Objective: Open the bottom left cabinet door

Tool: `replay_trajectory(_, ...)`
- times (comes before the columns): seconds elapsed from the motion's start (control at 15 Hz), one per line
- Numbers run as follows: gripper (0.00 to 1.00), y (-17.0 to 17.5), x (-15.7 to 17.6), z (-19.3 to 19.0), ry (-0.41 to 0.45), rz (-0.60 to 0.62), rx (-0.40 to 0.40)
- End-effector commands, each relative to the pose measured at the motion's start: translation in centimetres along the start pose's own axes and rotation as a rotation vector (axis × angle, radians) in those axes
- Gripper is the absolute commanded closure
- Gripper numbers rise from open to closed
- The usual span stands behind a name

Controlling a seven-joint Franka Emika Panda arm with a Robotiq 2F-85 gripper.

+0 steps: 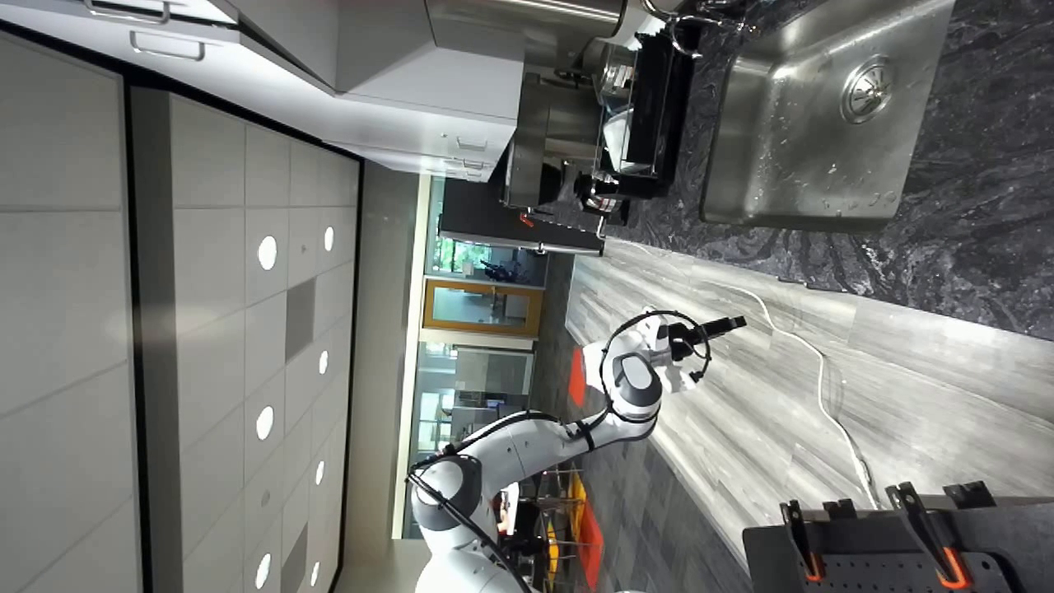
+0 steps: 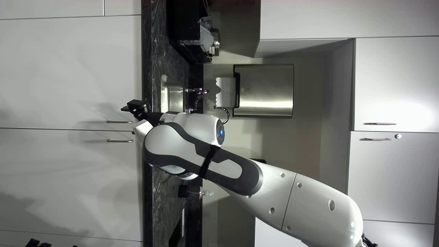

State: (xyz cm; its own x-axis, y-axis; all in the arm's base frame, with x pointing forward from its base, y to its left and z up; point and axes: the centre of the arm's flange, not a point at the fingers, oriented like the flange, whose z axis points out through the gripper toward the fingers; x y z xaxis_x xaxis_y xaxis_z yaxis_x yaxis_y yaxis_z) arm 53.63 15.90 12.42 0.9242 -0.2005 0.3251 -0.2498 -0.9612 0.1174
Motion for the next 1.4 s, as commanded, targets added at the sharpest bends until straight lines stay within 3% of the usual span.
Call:
replay_trajectory(0.0, 0.00, -0.7, 0.9, 2.0, 0.007, 0.081, -0.039)
replay_trajectory(0.6, 0.00, -0.9, 4.1, 7.9, 0.043, 0.297, -0.091)
replay_trajectory(1.07, 0.00, 1.5, 6.5, 11.5, 0.054, 0.340, -0.096)
replay_trajectory(1.13, 0.09, 1.7, 6.8, 11.8, 0.056, 0.342, -0.097)
replay_trajectory(1.2, 0.26, 1.9, 7.0, 12.0, 0.057, 0.341, -0.093)
replay_trajectory(1.33, 0.42, 2.2, 7.2, 12.2, 0.060, 0.340, -0.091)
